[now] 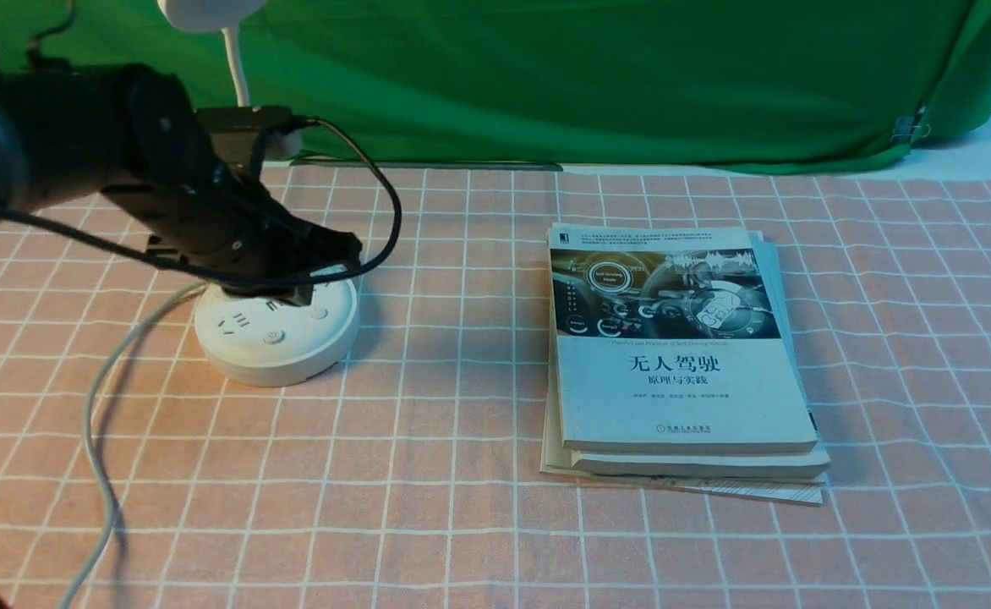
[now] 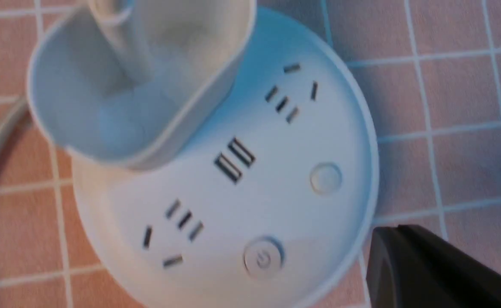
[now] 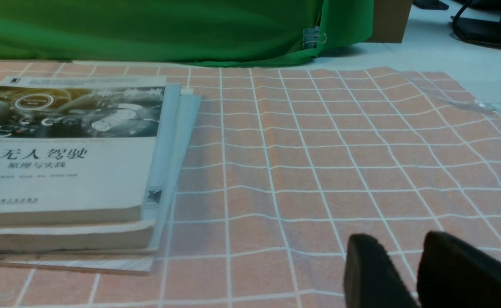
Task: Turn on the table lamp on the pink coffee tablecloth with your hand.
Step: 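Press the power button on the lamp base to turn the lamp on with the left gripper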
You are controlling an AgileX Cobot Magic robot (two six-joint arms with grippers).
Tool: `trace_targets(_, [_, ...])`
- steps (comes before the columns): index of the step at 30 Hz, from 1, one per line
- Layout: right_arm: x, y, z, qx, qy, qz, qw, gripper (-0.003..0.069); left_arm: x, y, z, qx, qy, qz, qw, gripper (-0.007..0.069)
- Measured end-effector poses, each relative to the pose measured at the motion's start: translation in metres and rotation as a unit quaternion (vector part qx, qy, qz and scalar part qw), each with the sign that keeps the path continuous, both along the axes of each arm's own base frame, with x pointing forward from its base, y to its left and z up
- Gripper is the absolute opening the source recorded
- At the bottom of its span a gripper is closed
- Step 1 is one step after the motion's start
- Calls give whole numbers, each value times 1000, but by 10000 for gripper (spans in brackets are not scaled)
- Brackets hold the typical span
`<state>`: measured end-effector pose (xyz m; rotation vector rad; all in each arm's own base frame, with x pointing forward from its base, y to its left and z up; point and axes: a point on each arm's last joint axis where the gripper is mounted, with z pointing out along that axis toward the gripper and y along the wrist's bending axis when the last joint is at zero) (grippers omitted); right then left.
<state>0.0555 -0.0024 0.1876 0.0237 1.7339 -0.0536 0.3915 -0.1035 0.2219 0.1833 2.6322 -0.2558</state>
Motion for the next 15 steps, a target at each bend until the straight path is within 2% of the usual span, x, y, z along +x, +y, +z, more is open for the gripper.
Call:
trace_targets(8, [0,0,0,0,0,0,1000,239,25,-4,-30,16,17,-2,1000,-5])
trace_targets(15, [0,0,0,0,0,0,1000,239,25,-4,-35,20,33,-4,999,-2])
